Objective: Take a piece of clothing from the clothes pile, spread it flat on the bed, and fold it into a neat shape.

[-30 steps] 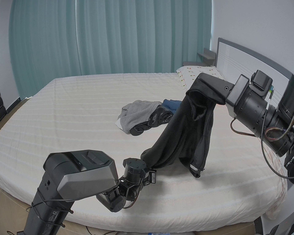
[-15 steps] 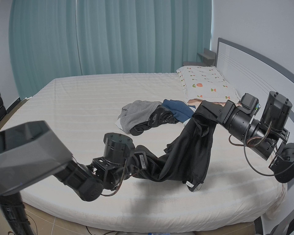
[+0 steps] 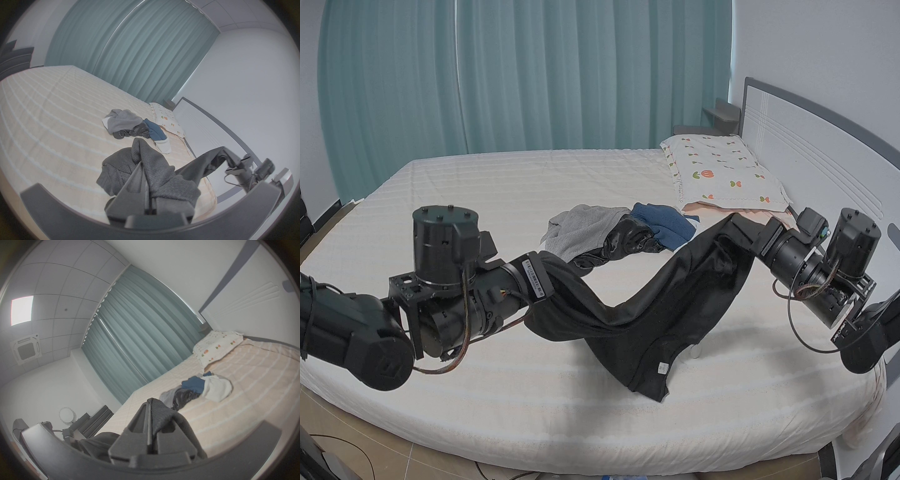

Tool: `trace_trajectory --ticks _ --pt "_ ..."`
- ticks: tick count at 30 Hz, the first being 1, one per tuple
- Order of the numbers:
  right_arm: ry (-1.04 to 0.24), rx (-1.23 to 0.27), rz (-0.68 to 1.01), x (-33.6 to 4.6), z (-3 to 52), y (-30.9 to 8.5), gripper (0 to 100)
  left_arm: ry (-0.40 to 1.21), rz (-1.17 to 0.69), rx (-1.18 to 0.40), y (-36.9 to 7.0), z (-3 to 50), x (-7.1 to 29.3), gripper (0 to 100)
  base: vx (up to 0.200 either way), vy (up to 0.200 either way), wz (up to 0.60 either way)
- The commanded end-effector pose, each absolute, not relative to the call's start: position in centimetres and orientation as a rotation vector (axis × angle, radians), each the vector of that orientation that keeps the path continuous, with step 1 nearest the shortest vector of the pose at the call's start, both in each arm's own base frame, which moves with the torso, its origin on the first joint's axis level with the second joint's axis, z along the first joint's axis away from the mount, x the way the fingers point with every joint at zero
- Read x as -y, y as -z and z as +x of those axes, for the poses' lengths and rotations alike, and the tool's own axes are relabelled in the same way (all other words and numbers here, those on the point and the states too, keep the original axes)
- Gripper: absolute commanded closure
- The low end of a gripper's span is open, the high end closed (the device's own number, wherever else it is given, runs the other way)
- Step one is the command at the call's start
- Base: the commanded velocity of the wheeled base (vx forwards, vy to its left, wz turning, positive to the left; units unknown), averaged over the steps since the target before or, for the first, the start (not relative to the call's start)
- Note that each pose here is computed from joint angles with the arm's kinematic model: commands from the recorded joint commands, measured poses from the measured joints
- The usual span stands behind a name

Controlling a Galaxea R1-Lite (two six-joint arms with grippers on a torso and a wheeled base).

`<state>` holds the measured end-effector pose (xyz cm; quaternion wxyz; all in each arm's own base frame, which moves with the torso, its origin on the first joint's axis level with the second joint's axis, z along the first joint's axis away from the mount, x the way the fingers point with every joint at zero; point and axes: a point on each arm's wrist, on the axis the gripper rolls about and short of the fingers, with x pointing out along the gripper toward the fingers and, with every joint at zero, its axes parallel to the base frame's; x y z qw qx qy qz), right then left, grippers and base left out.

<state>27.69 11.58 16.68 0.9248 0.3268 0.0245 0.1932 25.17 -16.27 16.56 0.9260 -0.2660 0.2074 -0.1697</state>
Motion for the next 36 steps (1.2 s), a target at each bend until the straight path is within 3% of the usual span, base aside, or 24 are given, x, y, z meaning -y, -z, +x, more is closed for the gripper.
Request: trace_trajectory --ticks 1,11,17,32,36 --pt "-0.351 -0.162 0.713 -11.4 28.0 -12.6 100 0.328 -0.561 -0.508 -13.7 24.6 15.8 100 0.0 0.0 0.0" --pt "-0.366 -0.163 0.723 -11.7 27.3 -11.2 100 0.296 -0.589 -0.572 -12.1 24.1 15.6 100 0.0 0.0 0.0" --pt "-0.361 -0.18 0.718 -11.6 27.0 -10.9 100 0.282 -0.633 -0.579 -12.2 24.0 15.5 100 -0.2 0.0 0.0" --pt "-0.381 -0.201 0.714 -12.3 26.6 -10.6 100 0.288 -0.618 -0.598 -11.7 23.5 15.8 100 0.0 0.0 0.0" --pt "-0.379 -0.202 0.712 -12.3 26.6 -10.6 100 0.289 -0.62 -0.601 -11.7 23.5 15.8 100 -0.2 0.0 0.0"
